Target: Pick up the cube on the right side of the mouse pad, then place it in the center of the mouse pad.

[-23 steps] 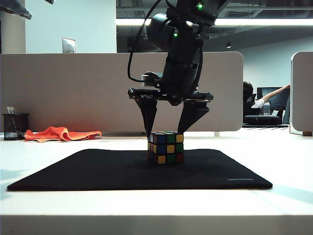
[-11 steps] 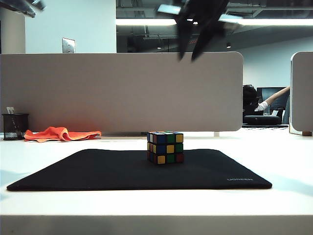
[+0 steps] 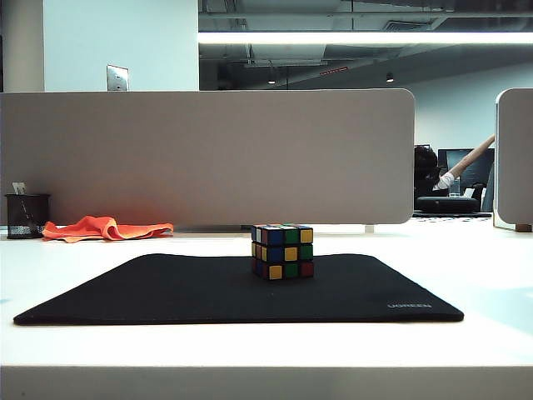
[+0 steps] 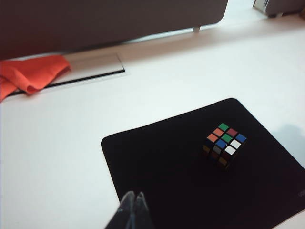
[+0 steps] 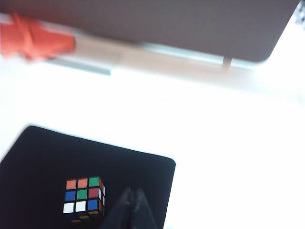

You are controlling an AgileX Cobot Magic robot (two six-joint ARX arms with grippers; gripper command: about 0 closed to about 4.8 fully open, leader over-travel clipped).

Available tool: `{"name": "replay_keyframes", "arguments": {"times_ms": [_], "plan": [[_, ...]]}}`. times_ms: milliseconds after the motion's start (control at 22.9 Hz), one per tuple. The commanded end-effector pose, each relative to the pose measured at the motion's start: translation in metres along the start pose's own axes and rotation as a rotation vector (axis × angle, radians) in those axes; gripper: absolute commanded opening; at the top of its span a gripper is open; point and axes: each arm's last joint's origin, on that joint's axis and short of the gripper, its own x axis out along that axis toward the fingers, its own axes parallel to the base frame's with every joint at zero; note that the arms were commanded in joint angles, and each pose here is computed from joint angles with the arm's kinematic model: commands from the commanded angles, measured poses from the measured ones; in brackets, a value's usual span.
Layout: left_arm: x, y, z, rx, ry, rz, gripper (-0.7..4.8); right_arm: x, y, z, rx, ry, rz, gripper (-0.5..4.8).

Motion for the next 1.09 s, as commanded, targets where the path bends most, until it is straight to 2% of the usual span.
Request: {"name": "replay_keyframes", "arguments": {"times_ms": [44,131,305,523,611,654,698,785,872,1090], "plan": [[-0.008,-0.002,-0.006,0.002,-0.006,-0.001,-0.06,-0.022,-0.009,-0.018,-0.01,-0.043,-0.005,0.2],[-0.019,-0.005,-0.018,0.001,0.002,-0.003,-0.06,-0.043,-0.018,-0.041,-0.011,-0.06,-0.023,0.06],[-0.041,-0.011,-0.044,0.011,-0.054,0.0,-0.06,-0.08,-0.034,-0.084,0.011,-0.127,-0.048,-0.01],[-0.059,-0.015,-0.065,-0.004,-0.135,0.005,-0.05,-0.106,-0.047,-0.124,0.043,-0.21,-0.089,-0.01],[-0.061,-0.016,-0.076,-0.007,-0.127,0.01,-0.05,-0.112,-0.051,-0.149,0.055,-0.239,-0.096,0.0],[-0.06,-0.016,-0.079,-0.019,-0.118,0.009,-0.05,-0.113,-0.052,-0.16,0.052,-0.234,-0.078,0.08],[-0.056,-0.015,-0.084,-0.058,-0.103,0.007,-0.05,-0.113,-0.053,-0.175,0.049,-0.236,-0.046,0.51],[-0.048,-0.014,-0.09,-0.096,-0.096,0.017,-0.05,-0.113,-0.054,-0.191,0.056,-0.256,-0.029,0.57],[-0.032,-0.01,-0.1,-0.092,-0.13,0.043,-0.05,-0.105,-0.054,-0.211,0.081,-0.296,-0.02,0.54],[-0.015,-0.007,-0.108,-0.075,-0.232,0.045,-0.05,-0.089,-0.05,-0.222,0.108,-0.376,-0.016,0.53]]}}
